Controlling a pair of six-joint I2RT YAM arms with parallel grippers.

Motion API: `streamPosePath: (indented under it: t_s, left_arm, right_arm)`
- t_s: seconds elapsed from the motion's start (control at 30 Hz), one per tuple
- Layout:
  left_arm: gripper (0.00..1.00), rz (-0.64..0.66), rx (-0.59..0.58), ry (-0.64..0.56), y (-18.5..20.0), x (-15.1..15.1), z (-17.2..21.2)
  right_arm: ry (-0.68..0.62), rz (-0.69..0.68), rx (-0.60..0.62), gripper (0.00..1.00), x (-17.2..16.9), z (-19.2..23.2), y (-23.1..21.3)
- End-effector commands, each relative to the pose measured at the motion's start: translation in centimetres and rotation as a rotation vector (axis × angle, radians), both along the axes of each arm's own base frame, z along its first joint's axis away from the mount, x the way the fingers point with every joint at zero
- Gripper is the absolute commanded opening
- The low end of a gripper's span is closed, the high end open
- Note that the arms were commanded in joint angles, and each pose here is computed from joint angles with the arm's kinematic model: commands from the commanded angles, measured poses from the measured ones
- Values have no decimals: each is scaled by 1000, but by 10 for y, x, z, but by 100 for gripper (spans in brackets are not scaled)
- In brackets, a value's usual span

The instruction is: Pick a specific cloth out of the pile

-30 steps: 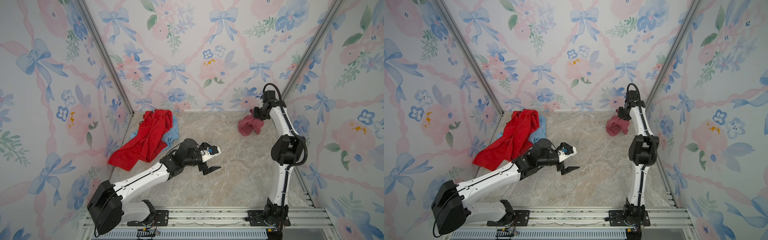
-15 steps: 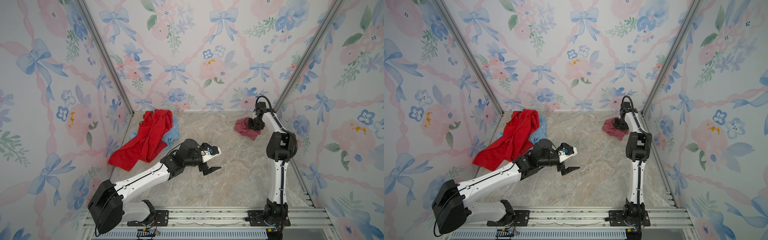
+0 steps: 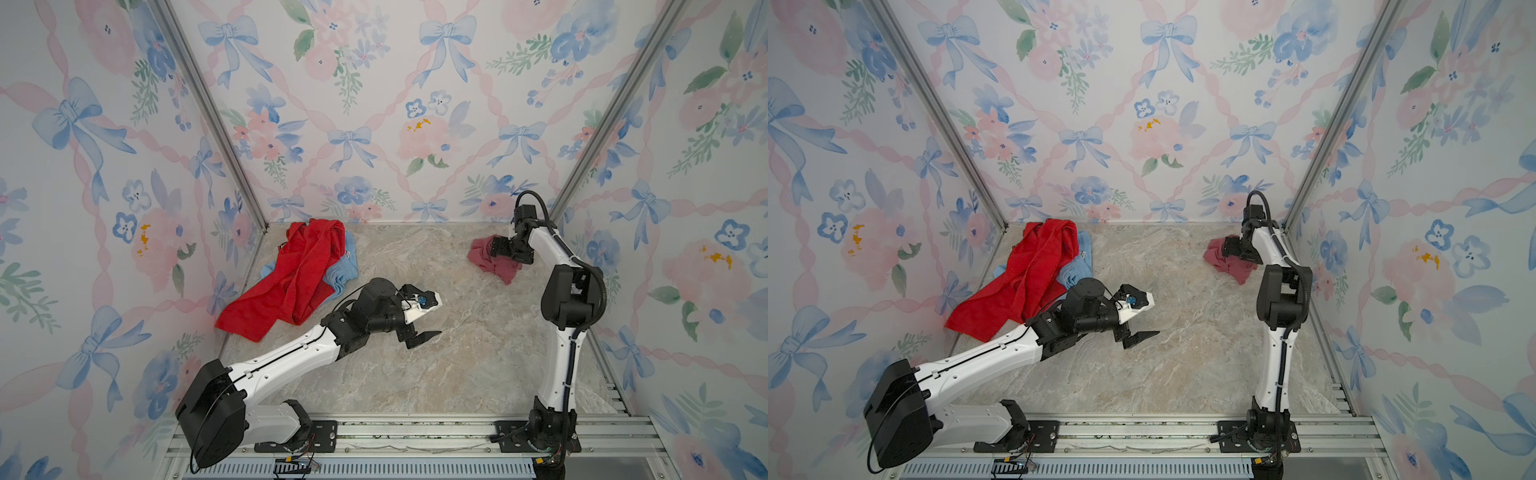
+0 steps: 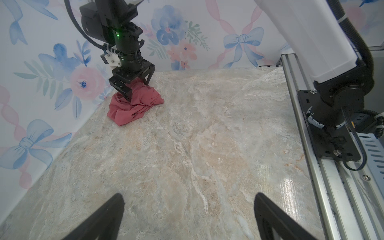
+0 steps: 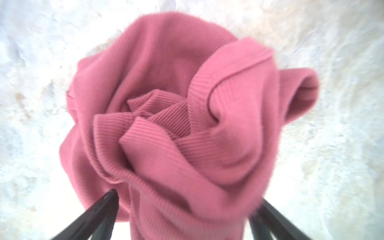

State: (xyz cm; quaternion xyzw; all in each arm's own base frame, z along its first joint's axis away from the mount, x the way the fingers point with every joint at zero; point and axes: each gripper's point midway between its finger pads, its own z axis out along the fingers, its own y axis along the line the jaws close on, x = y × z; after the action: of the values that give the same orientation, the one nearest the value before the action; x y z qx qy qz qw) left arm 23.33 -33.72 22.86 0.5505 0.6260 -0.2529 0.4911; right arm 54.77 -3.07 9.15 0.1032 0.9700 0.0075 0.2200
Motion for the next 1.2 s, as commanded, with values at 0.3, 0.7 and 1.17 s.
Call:
streamPosePath:
  t_s: [0.3, 0.7, 1.17]
  left_arm:
    - [98, 50, -18, -27, 7, 8, 12]
    - [98, 879, -359, -38, 196, 143, 78]
    - [98, 1557, -414, -297, 357, 64, -46]
  right_arm:
    - [-276, 29, 37, 97, -38, 125, 20]
    - [-904, 27, -20, 97, -203, 212, 46]
    - [-604, -159, -288, 97, -269, 56, -17]
